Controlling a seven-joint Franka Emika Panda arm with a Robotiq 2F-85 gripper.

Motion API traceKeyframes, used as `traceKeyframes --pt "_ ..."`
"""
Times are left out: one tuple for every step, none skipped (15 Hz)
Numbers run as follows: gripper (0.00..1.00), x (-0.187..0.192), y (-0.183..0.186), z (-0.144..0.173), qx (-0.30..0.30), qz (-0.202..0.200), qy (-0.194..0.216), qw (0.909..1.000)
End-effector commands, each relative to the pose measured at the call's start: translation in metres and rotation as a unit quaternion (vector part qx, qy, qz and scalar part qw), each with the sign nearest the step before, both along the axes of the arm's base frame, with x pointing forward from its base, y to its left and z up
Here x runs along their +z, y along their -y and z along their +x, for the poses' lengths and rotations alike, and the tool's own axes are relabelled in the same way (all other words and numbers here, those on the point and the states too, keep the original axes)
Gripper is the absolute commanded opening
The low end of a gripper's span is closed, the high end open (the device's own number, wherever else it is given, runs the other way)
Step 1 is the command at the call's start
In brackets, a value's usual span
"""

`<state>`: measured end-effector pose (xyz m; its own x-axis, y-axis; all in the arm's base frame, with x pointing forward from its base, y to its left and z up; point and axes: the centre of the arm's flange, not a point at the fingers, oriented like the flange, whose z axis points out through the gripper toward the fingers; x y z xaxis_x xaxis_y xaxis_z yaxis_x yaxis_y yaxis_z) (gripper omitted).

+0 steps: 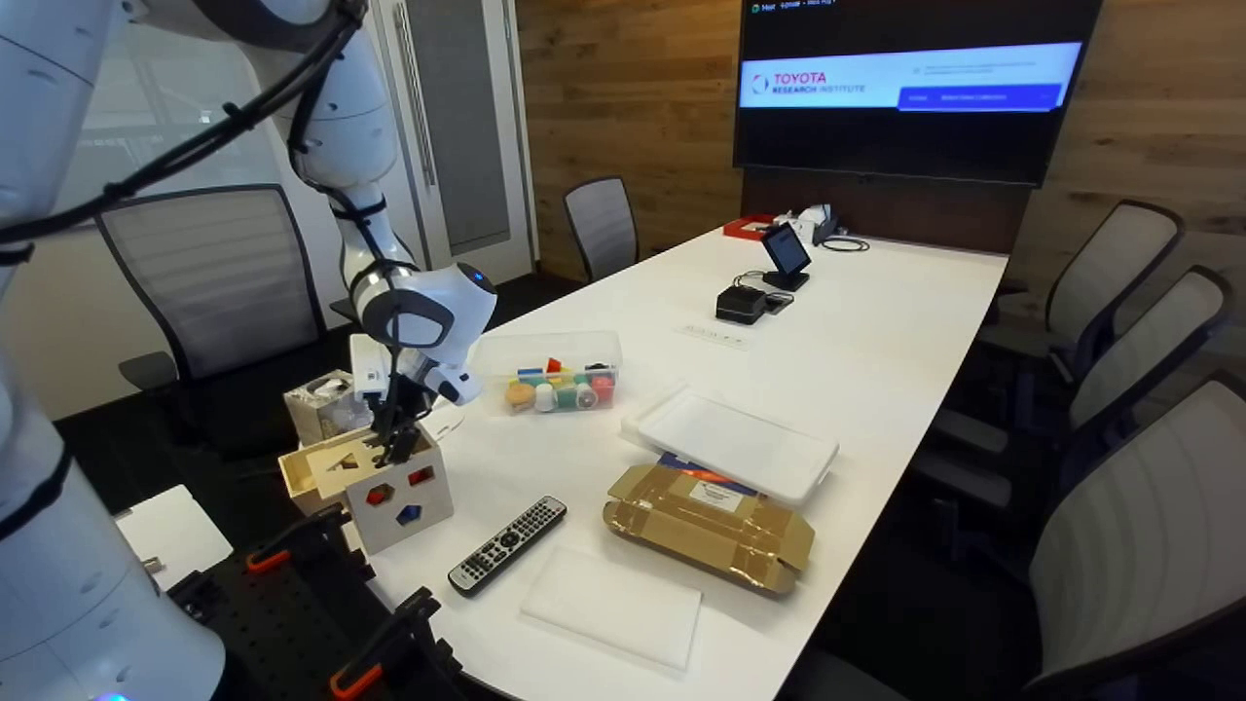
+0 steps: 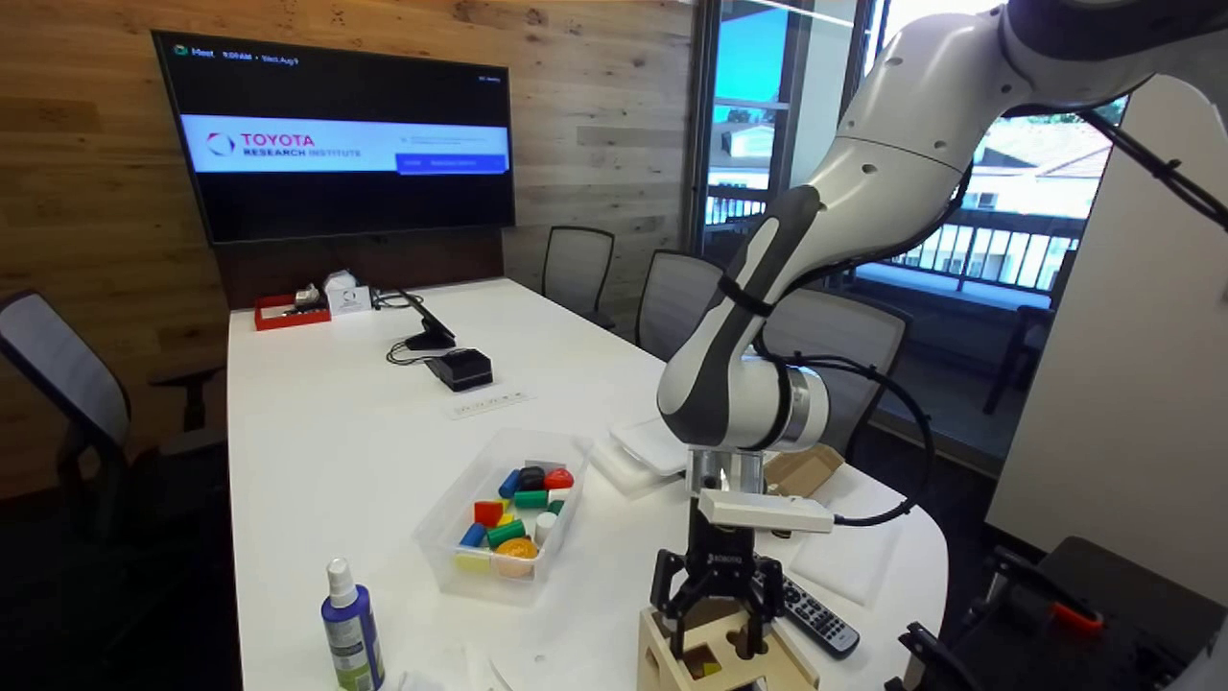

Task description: Slide the lid on the wooden toy box forwards.

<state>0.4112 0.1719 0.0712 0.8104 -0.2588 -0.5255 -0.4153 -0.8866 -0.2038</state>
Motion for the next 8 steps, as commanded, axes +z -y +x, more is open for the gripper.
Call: traceKeyframes --pt "1.0 0.0132 -0.0014 -0.0144 -0.003 0.018 -0.011 0.9998" --pt "1.0 0.0136 -0.0026 -0.0152 -0.002 0.02 -0.012 0.9997" --pt "1.0 0.0128 -0.0034 -0.0164 -0.001 0.022 -0.014 0.9997" --pt "1.0 0.0121 -0.0037 -0.0175 0.002 0.025 -0.017 0.9995" --pt "1.0 0.0127 -0.004 -0.0186 0.004 0.028 -0.017 0.9994" --pt "1.0 0.013 -0.0047 -0.02 0.009 0.032 -0.018 0.9993" --pt "1.0 0.0127 -0.0047 -0.0211 0.011 0.035 -0.02 0.9991" --pt "1.0 0.0125 -0.0046 -0.0221 0.016 0.039 -0.02 0.9989"
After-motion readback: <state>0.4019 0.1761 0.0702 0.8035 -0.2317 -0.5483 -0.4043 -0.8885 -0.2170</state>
